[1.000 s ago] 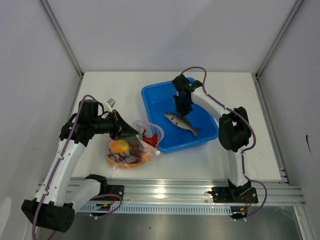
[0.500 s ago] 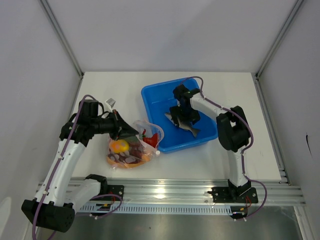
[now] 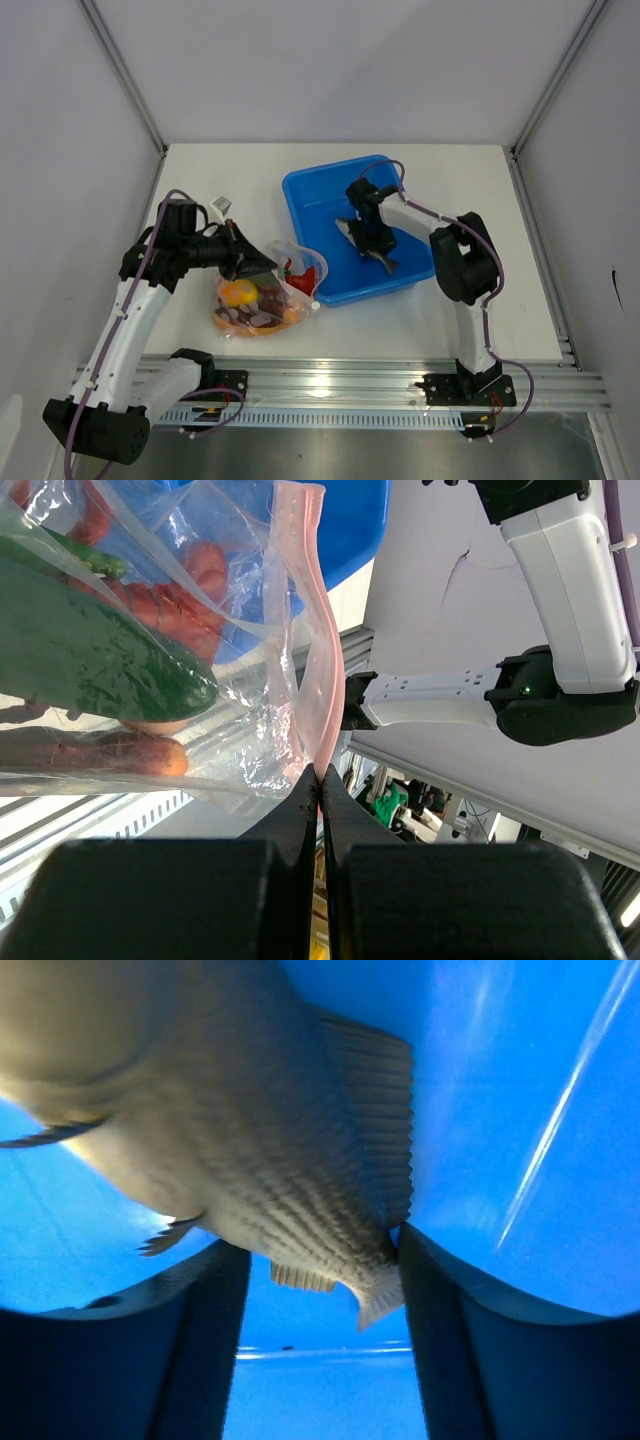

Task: Place the food in the zip-top bag and seal the zipper
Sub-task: Pick up the fake fish from the bin.

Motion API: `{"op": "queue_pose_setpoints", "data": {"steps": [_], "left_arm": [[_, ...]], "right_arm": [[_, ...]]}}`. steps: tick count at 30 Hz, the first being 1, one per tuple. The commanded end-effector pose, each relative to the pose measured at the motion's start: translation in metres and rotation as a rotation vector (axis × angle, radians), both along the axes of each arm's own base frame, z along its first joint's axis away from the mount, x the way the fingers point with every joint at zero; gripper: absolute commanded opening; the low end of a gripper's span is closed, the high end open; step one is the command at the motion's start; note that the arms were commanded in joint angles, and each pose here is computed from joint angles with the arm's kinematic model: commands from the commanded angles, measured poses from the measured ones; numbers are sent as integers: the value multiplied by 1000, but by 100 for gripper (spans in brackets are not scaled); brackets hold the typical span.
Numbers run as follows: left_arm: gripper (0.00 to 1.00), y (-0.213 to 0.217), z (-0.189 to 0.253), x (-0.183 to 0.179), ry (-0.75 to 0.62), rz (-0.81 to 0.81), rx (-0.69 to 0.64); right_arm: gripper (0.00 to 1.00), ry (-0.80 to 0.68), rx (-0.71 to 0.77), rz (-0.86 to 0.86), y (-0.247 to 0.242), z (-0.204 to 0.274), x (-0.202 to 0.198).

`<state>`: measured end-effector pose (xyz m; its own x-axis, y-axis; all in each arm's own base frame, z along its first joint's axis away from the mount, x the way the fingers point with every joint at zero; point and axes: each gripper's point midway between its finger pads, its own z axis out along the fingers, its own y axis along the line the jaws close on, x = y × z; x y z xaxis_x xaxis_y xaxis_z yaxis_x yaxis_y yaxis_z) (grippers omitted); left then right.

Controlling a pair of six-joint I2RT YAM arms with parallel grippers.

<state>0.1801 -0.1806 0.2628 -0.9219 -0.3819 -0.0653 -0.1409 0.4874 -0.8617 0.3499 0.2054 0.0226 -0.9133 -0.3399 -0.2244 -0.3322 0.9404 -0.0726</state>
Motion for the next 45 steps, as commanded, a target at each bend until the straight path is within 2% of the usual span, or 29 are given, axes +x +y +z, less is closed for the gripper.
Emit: {"op": "queue_pose_setpoints", "data": {"steps": [1,5,6,7,8,11,15,18,25,29,32,37,40,45], "left_arm": [[1,-2,8,0,-30,-18,-18],[1,-2,10,-1,-33,-18,-19],[1,-2,11,0,-39,-18,-19],[1,-1,11,0,-39,-17,-18],[1,-1,11,0,-39,-18,-17],[1,-2,12,1,-43,-19,-17],[1,-2,14,4,-56,-22,-18],[1,-2,15,6,-61,-24,-17],[1,-2,17,9,-86,-23,-16],[1,-1,16,8,-89,-21,-10],[1,0,15,6,-99,-20,0],[1,4,12,0,-103,-16,34],[1,6,11,-3,-106,-19,52],[1,10,6,-8,-112,-29,82]], "right_arm": [[47,-30,-13,12,1,-15,7],[27,-67,23,24,9,-6,11],[21,-73,29,21,10,-4,11],[7,-87,38,21,12,-2,13],[1,-104,48,22,14,5,15],[0,-142,78,26,19,20,18],[0,-235,156,37,31,71,27],[0,-254,230,59,43,105,24],[0,-176,431,120,59,164,-19],[0,26,675,244,80,202,-71],[0,95,788,295,83,229,-103],[0,259,1078,402,102,286,-169],[0,343,1158,468,105,304,-206],[0,525,1159,528,108,310,-268]]}}
